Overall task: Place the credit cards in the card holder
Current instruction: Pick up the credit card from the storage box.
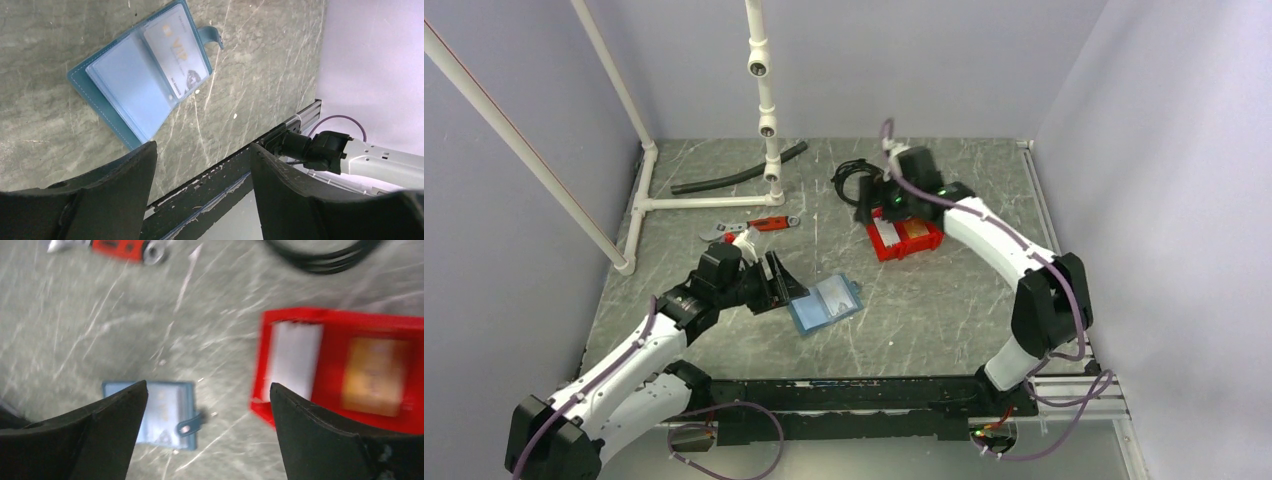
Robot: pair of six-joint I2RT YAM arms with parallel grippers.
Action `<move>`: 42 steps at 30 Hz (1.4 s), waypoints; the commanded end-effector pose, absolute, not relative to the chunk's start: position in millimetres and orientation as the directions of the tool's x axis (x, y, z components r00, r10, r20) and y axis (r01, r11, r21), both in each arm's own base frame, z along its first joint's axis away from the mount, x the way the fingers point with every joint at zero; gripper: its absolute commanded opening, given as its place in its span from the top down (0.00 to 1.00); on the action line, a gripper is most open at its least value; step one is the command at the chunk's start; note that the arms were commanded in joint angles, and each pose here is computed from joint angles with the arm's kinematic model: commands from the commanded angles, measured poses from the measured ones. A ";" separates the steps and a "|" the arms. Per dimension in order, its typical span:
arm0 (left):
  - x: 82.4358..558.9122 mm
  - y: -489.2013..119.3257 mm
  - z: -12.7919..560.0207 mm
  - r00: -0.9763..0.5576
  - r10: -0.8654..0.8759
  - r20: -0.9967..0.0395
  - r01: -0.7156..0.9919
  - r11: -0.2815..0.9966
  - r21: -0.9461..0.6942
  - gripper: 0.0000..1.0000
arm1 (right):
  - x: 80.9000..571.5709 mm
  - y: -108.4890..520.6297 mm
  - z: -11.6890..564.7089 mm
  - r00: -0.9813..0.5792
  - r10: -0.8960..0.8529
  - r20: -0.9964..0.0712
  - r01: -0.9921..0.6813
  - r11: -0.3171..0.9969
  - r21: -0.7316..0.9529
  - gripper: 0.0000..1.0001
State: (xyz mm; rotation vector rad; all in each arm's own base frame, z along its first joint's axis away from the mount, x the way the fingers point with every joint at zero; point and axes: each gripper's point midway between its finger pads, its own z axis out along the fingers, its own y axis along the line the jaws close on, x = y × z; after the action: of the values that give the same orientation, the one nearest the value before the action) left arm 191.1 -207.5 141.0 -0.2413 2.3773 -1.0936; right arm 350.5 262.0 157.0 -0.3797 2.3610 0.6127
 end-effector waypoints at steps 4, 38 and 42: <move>191.9 -215.0 146.9 -0.870 -0.318 -0.378 0.093 0.645 -0.758 0.26 | 389.6 189.3 138.8 -0.801 -0.076 -0.593 -0.339 0.875 0.345 0.00; 189.9 -213.6 140.0 -0.873 -0.313 -0.373 0.091 0.648 -0.756 0.25 | 403.9 203.9 105.0 -0.880 -0.005 -0.475 -0.334 0.719 0.610 0.75; 189.9 -213.1 139.8 -0.873 -0.313 -0.375 0.092 0.649 -0.755 0.25 | 405.5 201.0 107.5 -0.875 -0.001 -0.485 -0.334 0.725 0.602 0.80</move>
State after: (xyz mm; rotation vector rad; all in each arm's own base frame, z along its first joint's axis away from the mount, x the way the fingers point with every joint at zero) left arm 187.2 -211.3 133.8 -0.2116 2.4216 -1.1119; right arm 398.8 196.9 81.3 -0.2150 2.5653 0.9583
